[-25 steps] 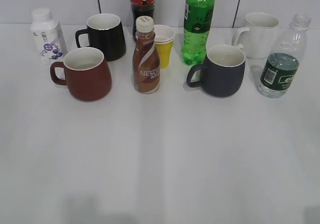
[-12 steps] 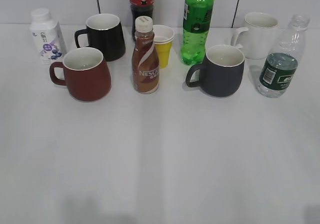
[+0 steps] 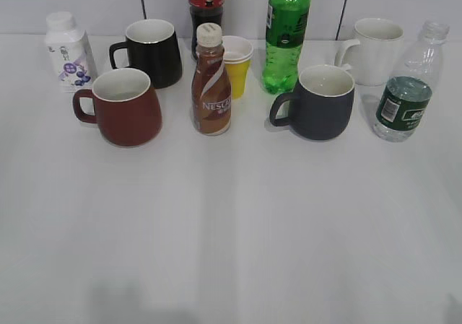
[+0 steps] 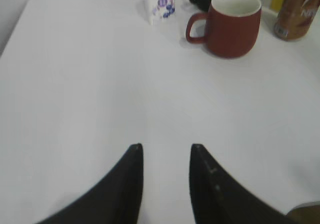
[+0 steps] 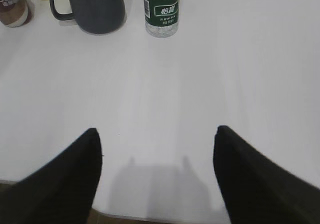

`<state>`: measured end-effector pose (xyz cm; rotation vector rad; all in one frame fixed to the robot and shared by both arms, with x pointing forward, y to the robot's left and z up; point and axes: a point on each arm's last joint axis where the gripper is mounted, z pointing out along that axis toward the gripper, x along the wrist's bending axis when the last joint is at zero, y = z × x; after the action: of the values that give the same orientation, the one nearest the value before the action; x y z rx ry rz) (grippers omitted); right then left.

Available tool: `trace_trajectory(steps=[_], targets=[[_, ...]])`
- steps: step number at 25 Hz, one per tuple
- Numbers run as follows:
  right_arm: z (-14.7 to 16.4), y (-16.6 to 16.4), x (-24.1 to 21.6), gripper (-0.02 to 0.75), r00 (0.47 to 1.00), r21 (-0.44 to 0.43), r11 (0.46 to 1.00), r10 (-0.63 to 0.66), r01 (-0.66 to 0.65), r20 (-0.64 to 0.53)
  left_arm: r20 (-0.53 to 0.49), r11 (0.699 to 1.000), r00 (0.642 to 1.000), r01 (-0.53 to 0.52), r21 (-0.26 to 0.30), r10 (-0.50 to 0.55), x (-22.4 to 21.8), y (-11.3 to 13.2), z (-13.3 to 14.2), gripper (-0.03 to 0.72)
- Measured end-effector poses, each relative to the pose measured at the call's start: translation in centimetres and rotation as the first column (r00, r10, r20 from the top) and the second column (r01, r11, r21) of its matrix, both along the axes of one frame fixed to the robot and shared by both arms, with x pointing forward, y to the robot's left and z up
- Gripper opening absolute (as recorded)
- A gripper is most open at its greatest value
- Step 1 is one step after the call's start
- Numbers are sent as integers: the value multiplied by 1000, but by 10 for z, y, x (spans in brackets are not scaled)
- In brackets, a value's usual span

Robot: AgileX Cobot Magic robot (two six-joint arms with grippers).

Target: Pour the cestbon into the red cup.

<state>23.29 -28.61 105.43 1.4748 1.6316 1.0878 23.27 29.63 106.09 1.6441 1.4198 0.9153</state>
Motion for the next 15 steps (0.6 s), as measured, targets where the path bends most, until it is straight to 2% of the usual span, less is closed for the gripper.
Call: trace_trajectory(steps=[3, 15], targets=[[0, 0, 0, 521, 1000, 5, 1000, 3, -3, 0, 26, 1000, 1000, 0, -1, 0, -4, 0, 0, 240], [0, 1, 0, 521, 1000, 7, 1000, 8, -8, 0, 26, 1000, 1000, 0, -1, 0, -4, 0, 0, 240]])
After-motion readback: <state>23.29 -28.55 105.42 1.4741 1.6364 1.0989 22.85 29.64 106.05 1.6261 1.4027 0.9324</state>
